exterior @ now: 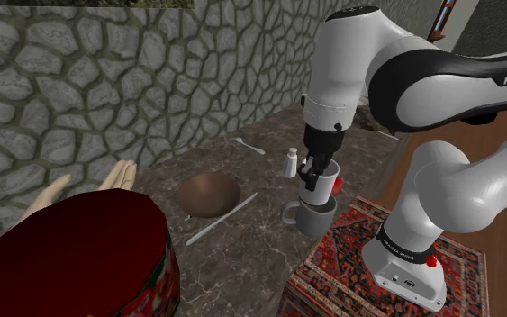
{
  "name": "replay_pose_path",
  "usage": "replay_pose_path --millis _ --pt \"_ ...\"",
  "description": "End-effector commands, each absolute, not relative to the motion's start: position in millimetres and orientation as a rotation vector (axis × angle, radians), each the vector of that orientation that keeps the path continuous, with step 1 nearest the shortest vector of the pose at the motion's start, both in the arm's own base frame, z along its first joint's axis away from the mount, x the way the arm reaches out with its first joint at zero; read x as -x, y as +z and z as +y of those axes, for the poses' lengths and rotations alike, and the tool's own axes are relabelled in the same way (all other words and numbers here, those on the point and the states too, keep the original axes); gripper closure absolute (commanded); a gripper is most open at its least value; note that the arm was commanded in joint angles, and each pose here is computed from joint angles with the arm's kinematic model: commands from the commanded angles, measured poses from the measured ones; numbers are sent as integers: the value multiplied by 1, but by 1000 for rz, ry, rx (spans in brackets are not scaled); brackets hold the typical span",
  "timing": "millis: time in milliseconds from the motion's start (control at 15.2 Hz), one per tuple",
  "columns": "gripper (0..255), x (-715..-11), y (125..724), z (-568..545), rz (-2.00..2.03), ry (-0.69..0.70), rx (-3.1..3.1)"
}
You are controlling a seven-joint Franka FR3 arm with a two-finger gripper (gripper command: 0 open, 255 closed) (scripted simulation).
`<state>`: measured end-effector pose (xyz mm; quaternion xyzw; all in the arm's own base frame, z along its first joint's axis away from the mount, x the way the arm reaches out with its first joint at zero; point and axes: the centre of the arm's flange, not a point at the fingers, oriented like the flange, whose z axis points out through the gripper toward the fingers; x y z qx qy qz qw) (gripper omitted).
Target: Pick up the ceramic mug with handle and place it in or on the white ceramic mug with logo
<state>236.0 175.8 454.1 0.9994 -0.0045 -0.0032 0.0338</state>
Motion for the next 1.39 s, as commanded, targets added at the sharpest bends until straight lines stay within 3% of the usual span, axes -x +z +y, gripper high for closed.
replay_pose_path --millis 0,330,396,1320 --pt "255 -236 450 175 -15 -16 -3072" --pt "255 -236 450 175 -15 -16 -3072" --pt "0 -236 450 175 -15 -16 -3072" --pt "0 -236 500 179 -15 -16 -3072"
